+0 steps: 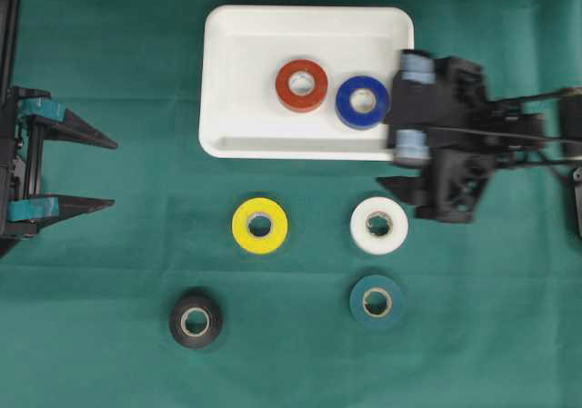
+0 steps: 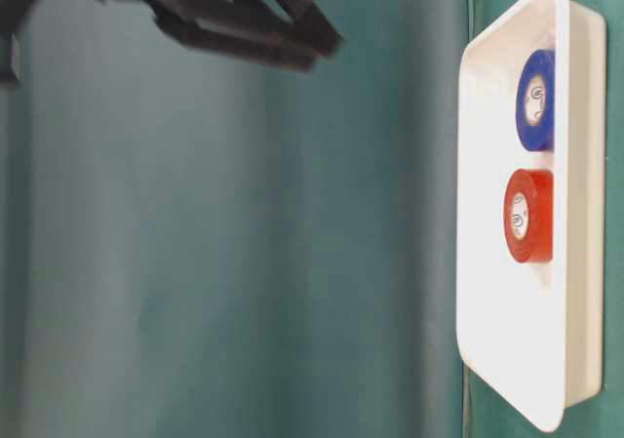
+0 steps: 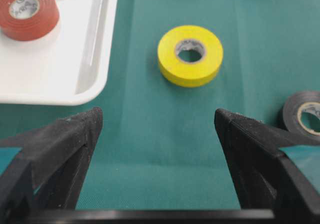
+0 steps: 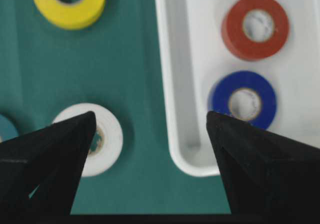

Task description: Pick up the tape from a random location and place it into the white case.

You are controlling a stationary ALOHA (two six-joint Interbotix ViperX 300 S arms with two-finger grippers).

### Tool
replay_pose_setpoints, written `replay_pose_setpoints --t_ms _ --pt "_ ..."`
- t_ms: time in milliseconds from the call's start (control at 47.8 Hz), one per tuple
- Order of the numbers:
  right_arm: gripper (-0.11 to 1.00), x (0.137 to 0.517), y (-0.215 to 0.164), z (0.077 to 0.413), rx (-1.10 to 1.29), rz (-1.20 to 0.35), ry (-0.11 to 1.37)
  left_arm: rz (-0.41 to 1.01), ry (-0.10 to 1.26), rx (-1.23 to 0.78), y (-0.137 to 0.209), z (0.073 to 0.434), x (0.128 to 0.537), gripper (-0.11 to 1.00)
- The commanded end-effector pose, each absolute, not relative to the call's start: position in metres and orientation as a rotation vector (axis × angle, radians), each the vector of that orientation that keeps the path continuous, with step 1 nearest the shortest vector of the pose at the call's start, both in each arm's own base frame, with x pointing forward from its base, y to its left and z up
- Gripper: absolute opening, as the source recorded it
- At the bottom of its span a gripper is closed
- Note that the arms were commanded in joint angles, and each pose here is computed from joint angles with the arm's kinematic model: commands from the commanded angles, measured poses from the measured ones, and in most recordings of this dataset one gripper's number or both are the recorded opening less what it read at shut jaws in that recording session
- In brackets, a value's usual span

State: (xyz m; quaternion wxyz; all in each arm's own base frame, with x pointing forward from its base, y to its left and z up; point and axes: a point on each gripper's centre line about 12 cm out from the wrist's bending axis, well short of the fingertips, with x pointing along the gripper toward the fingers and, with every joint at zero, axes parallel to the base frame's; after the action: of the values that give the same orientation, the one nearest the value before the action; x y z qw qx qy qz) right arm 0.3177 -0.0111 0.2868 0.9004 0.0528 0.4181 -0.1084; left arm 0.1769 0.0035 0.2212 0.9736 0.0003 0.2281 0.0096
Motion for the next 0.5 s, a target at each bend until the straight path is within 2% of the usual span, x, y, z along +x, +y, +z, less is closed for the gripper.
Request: replay_pose_setpoints --t_ms 0,251,481 --pt "0.88 0.3 -0.011 0.304 0.115 -0.213 0.791 0.023 0.445 -0.003 0.004 0.226 0.179 0.97" --pt "0.88 0.252 -0.011 0.318 0.125 -0.187 0.66 0.023 0.437 -0.003 0.004 0.227 0.178 0.97" --pt "0.88 0.219 -0.01 0.311 0.121 -0.165 0.57 0.023 0.436 -0.003 0.004 0.228 0.179 0.97"
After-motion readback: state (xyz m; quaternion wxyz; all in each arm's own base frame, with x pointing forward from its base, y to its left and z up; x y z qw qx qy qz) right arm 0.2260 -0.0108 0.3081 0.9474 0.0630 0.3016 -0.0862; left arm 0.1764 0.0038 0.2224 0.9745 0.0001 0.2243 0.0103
